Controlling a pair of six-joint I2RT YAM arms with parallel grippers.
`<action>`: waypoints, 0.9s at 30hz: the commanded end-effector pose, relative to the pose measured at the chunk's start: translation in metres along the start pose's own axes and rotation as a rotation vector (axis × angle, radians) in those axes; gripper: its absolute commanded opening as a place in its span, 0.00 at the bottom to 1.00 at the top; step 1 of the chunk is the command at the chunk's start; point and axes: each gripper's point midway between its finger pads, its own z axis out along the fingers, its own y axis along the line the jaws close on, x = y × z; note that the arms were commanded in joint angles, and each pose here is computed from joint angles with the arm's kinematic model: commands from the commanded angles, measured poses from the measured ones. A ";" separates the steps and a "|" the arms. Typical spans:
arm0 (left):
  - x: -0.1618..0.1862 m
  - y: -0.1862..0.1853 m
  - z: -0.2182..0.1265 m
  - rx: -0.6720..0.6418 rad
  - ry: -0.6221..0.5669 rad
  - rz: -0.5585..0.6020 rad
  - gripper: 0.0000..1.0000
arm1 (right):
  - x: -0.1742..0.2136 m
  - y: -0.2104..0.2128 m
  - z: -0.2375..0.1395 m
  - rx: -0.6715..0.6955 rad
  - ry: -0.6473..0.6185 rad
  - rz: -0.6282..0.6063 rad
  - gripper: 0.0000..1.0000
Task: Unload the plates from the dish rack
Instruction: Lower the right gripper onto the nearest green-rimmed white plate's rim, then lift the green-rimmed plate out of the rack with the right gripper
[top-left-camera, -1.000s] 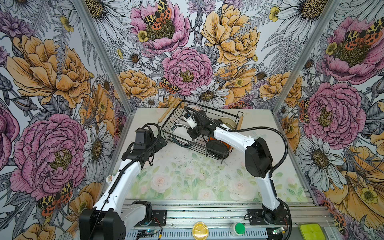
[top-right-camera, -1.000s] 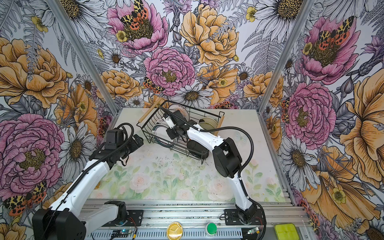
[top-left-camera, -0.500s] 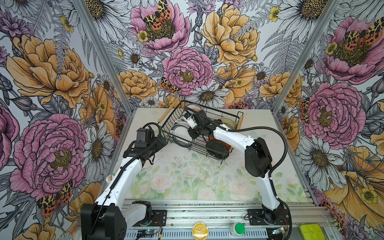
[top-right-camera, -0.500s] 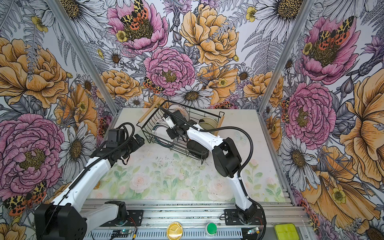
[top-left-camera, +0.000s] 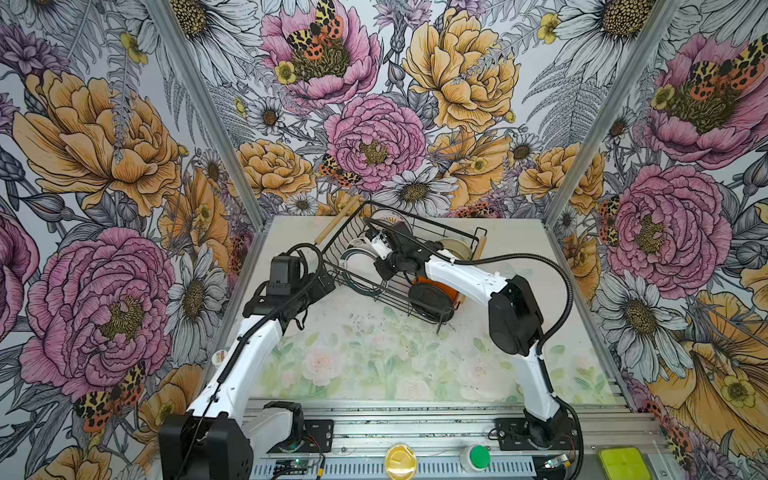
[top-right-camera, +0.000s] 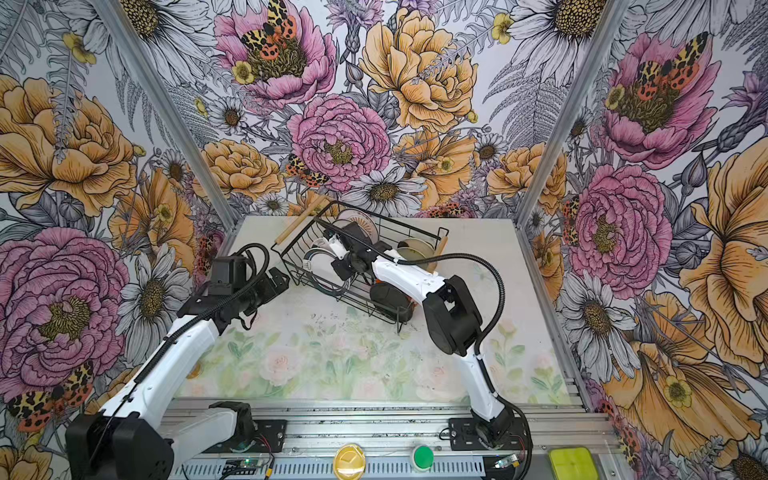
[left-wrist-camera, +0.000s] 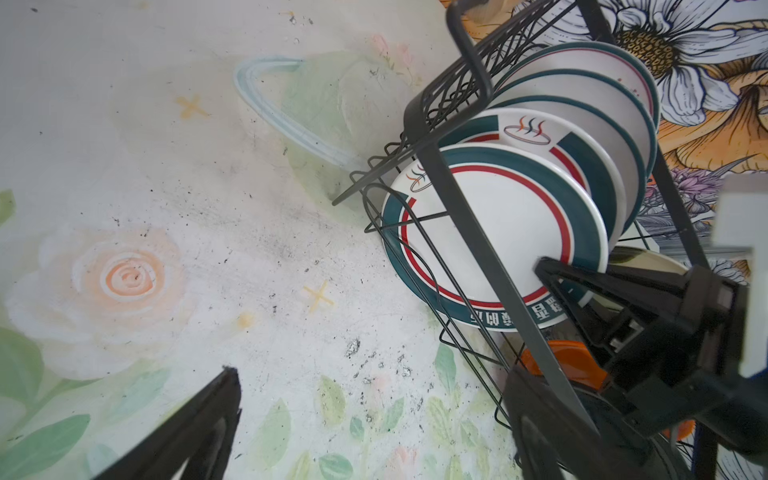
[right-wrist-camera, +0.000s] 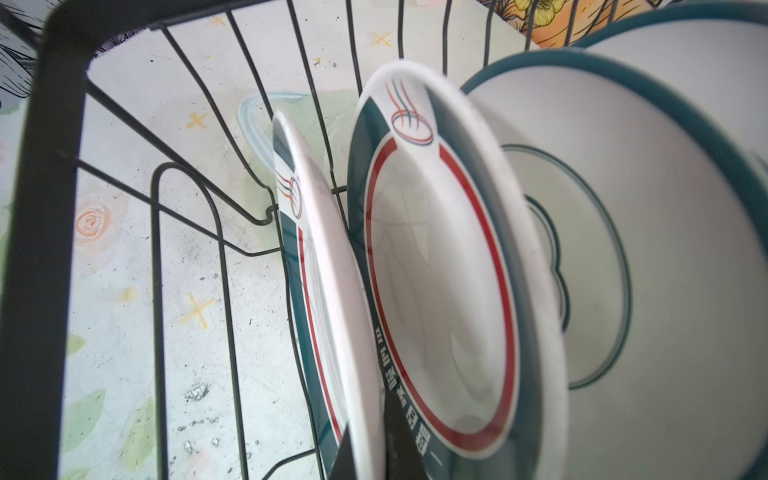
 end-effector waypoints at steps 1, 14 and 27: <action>0.002 -0.005 0.001 0.023 0.036 0.009 0.99 | -0.020 0.000 -0.032 0.040 -0.054 0.003 0.00; 0.006 -0.003 0.002 0.004 0.059 -0.001 0.99 | -0.034 -0.014 -0.066 0.151 -0.098 -0.035 0.00; 0.003 -0.010 -0.011 0.040 0.033 0.002 0.99 | -0.070 -0.019 -0.129 0.249 -0.213 -0.068 0.00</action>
